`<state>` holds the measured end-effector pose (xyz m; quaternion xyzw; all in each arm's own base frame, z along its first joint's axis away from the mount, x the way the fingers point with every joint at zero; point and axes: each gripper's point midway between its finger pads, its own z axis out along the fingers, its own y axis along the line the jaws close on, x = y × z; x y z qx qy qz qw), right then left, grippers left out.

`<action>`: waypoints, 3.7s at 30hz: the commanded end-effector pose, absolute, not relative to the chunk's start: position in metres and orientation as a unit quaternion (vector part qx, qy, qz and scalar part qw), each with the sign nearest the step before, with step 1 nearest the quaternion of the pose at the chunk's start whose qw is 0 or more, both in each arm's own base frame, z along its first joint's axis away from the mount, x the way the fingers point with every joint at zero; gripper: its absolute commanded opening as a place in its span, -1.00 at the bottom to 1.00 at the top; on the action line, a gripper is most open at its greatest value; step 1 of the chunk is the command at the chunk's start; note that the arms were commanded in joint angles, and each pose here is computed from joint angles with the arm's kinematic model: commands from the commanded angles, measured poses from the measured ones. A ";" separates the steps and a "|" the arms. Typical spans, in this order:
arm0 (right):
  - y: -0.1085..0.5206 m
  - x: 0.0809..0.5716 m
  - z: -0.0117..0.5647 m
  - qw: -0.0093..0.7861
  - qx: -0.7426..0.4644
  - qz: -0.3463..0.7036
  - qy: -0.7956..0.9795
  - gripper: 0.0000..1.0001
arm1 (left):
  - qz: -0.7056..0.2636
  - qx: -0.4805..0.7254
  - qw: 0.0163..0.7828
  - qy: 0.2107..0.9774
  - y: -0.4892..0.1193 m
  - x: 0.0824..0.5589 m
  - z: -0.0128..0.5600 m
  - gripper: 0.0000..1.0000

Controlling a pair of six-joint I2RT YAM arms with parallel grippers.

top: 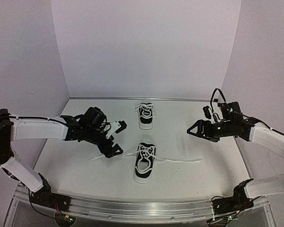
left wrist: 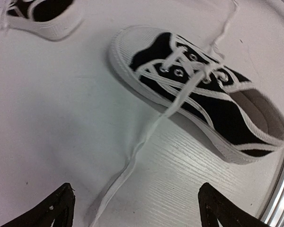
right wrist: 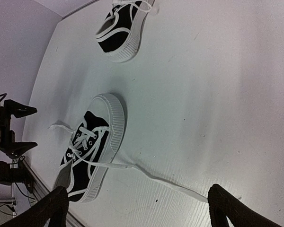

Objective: Tie the shoes

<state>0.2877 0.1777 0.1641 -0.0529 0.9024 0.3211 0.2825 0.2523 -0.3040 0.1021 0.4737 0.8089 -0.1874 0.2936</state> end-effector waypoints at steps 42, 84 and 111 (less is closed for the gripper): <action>0.239 0.309 0.188 0.263 -0.133 0.419 0.859 0.48 | -0.271 0.604 0.370 0.651 -0.381 0.270 0.127 -1.00; 0.397 0.278 0.156 0.155 -0.233 0.502 0.819 -0.38 | -0.327 0.595 0.426 0.597 -0.424 0.260 0.156 -1.00; 0.381 0.279 0.162 0.192 -0.215 0.479 0.829 -1.00 | -0.333 0.529 0.459 0.631 -0.410 0.262 0.154 0.22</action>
